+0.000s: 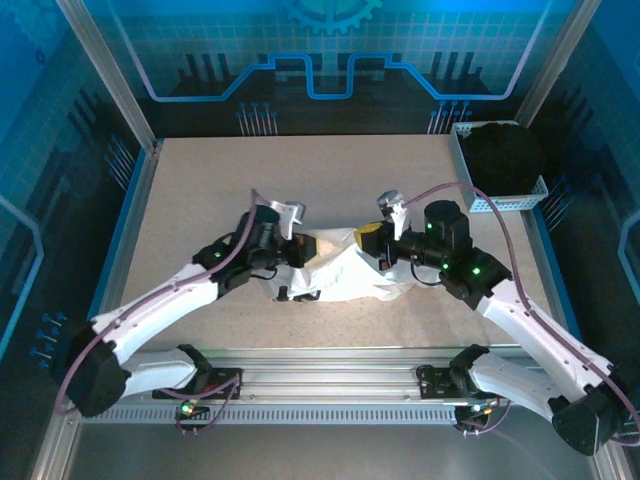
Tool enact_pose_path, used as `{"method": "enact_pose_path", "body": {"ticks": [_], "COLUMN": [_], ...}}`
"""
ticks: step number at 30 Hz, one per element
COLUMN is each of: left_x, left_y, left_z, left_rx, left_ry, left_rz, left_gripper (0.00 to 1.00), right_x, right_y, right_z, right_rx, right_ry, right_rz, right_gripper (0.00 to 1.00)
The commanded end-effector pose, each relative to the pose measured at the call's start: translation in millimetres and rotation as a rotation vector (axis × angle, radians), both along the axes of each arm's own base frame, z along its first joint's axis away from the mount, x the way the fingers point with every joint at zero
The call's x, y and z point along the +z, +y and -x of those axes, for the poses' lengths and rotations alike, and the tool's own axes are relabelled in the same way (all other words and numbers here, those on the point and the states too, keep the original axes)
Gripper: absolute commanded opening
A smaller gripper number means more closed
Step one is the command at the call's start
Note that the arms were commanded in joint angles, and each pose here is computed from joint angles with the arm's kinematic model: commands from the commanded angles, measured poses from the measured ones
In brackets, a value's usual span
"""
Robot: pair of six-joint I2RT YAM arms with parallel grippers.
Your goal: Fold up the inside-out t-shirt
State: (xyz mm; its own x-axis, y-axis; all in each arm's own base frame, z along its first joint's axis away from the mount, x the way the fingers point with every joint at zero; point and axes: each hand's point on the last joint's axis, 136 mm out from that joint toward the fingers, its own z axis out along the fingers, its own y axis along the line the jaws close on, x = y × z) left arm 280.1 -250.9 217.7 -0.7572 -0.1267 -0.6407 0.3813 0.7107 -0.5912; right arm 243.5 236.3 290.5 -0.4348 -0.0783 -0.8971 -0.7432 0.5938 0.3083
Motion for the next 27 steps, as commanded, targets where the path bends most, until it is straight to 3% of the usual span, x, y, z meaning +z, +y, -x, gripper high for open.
{"method": "enact_pose_path", "body": {"ticks": [1,9,16,20,27], "left_x": [63.9,91.8,102.4,90.8,31.4], "left_y": [-0.6,8.6,34.3,50.8,73.0], "left_z": [26.7,51.6,41.7,31.3,17.9], "left_rx": [-0.138,-0.24,-0.18,-0.098,0.078], "left_ry": [-0.005,0.073,0.106,0.119,0.194], "left_rz": [0.32,0.478,0.6,0.592,0.403], "left_gripper": [0.0,0.0,0.0,0.0,0.0], "right_x": [-6.3,-8.5,-29.6,-34.7,-31.6], "right_y": [-15.0,-15.4,-38.1,-33.9,-30.5], "right_z": [-2.1,-10.0,-30.0,-28.4,-19.5], "right_rx": [-0.073,-0.098,-0.249,-0.21,-0.149], "right_ry": [-0.057,-0.055,0.038,0.042,0.004], "right_rz": [0.065,0.084,0.242,0.267,0.263], "right_gripper": [0.0,0.0,0.0,0.0,0.0]}}
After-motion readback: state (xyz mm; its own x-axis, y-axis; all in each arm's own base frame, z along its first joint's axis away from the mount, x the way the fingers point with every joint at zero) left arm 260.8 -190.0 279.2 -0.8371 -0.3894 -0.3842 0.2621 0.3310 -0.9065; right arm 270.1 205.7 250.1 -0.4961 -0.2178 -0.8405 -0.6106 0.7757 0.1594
